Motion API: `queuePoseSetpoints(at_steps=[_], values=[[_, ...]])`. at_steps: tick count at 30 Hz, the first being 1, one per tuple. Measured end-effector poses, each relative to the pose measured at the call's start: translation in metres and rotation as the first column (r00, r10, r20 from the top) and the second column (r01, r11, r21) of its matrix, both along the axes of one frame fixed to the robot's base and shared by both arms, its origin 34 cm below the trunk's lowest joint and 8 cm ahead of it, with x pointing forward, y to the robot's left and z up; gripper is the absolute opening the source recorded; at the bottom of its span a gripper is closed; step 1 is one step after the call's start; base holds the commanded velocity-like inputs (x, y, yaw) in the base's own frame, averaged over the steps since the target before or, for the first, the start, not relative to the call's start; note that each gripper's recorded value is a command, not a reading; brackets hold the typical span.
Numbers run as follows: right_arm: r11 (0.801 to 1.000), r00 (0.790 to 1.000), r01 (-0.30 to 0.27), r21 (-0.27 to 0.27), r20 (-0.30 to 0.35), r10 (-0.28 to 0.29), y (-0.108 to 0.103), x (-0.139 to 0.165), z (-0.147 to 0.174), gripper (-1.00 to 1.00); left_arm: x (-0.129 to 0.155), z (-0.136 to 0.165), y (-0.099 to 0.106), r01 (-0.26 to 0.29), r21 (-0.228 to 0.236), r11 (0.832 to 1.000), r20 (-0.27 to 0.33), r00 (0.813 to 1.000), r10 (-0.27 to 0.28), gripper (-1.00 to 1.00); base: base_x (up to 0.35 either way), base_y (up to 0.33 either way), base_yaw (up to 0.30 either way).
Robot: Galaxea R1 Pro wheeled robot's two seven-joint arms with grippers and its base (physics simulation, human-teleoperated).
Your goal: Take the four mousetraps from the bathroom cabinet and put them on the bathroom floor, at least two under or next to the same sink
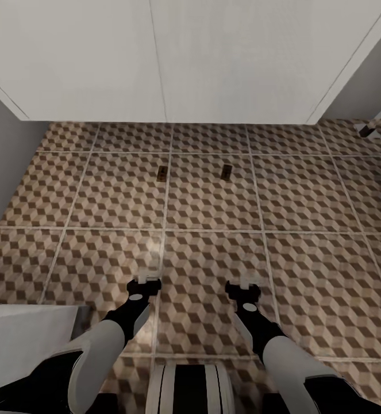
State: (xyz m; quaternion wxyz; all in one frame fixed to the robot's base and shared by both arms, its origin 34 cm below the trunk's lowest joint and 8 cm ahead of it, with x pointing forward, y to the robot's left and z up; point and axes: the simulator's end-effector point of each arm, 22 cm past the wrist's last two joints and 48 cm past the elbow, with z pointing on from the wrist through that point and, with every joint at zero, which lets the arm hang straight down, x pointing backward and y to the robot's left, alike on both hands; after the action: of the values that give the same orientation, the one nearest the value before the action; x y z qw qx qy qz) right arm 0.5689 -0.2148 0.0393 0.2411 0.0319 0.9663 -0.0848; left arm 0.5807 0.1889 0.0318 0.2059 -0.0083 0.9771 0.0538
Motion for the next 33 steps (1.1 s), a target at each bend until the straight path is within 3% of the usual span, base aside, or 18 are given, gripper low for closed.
queuePoseSetpoints(at_steps=[12, 33], values=[[1.000, 1.000, 0.001, 0.001, 0.001, -0.001, 0.0008, 0.0000, 0.0004, 1.00, -0.0005, 0.0000, -0.0008, -0.002, -0.004, 1.000, -0.001, 1.000, 0.002, 1.00, -0.253, 0.000, 0.000], [1.000, 1.000, 0.001, 0.002, 0.001, -0.001, 0.0014, 0.0001, 0.0005, 1.00, -0.0016, -0.0005, -0.0028, -0.001, -0.013, 1.000, -0.004, 1.000, 0.001, 1.00, -0.019, 0.000, 0.000]])
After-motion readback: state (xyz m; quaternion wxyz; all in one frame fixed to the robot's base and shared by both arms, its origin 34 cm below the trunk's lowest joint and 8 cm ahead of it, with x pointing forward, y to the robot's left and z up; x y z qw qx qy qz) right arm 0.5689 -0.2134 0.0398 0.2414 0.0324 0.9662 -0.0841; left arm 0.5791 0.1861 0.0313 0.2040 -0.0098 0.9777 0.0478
